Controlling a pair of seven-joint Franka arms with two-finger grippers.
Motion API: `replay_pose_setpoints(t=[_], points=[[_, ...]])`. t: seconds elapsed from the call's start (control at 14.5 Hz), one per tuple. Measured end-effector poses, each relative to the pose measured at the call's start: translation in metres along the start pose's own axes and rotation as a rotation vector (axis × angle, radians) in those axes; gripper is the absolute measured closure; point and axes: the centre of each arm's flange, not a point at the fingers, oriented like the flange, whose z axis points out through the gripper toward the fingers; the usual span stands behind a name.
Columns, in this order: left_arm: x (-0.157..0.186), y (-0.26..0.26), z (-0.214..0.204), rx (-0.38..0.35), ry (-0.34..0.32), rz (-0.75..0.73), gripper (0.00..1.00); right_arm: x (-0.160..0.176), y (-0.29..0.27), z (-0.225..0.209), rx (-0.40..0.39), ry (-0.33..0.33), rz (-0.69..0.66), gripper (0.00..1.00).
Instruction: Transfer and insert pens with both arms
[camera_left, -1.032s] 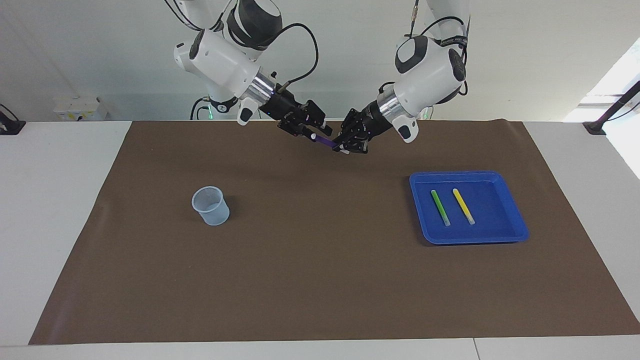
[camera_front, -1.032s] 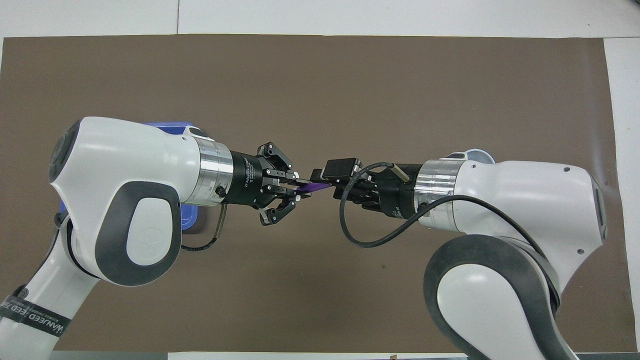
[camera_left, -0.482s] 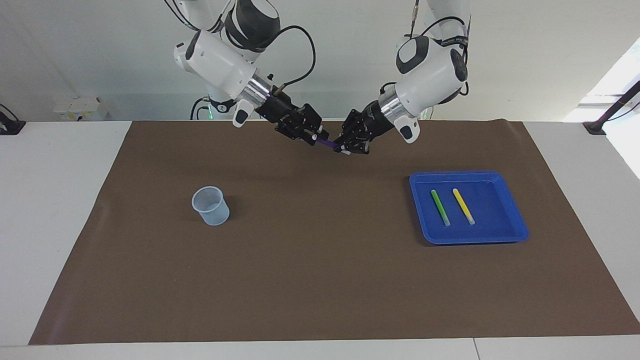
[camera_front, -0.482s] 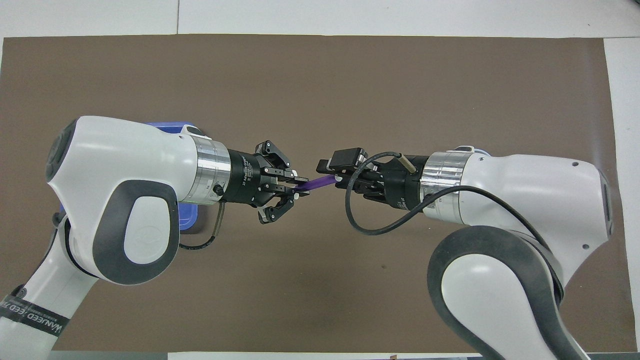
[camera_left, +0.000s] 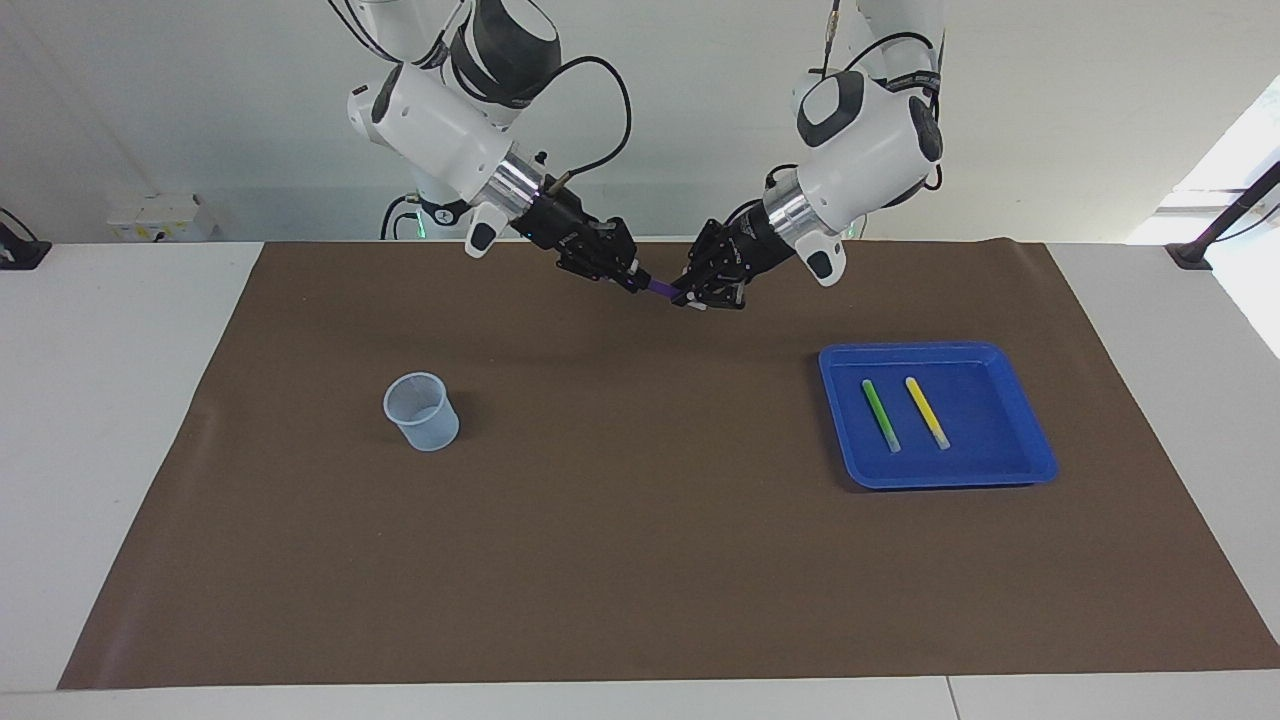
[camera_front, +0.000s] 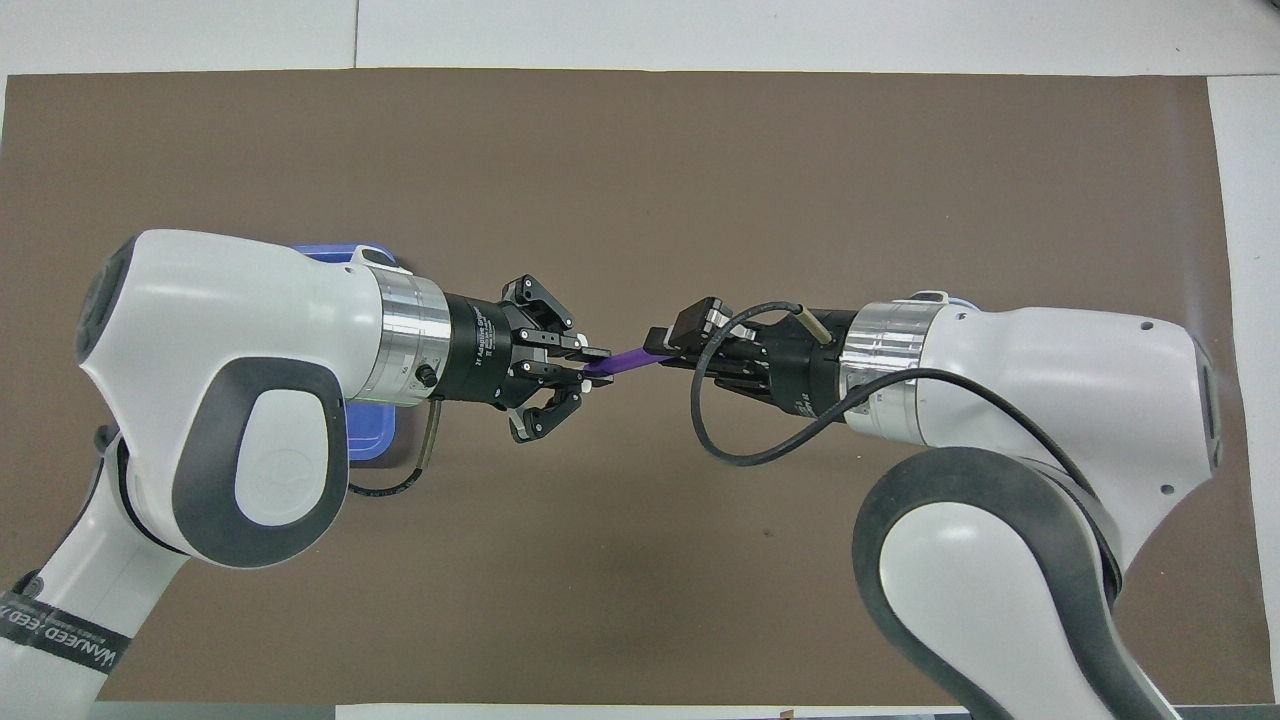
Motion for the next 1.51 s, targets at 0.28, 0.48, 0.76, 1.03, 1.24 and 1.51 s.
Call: replay_pose_setpoints(t=[0.28, 0.48, 0.76, 1.03, 1.24, 1.51], points=[[-0.001, 0.0, 0.0, -0.004, -0.002, 0.002, 0.77, 0.0, 0.0, 0.0, 0.0, -0.001, 0.0, 0.81], [-0.005, -0.002, -0.006, -0.014, -0.009, 0.01, 0.4, -0.002, 0.0, 0.001, -0.012, -0.005, -0.014, 0.81], [0.01, 0.01, -0.025, -0.052, -0.009, 0.081, 0.0, 0.007, 0.017, -0.006, -0.178, -0.066, -0.212, 0.81], [0.061, 0.033, -0.056, -0.054, 0.066, 0.271, 0.0, 0.056, 0.05, -0.072, -0.372, -0.147, -0.496, 0.81], [0.091, 0.039, -0.071, 0.005, 0.191, 0.489, 0.0, 0.086, 0.052, -0.114, -0.534, -0.15, -0.65, 0.81], [0.147, 0.051, -0.099, 0.121, 0.354, 0.875, 0.0, 0.114, 0.052, -0.126, -0.696, -0.127, -0.859, 0.81]])
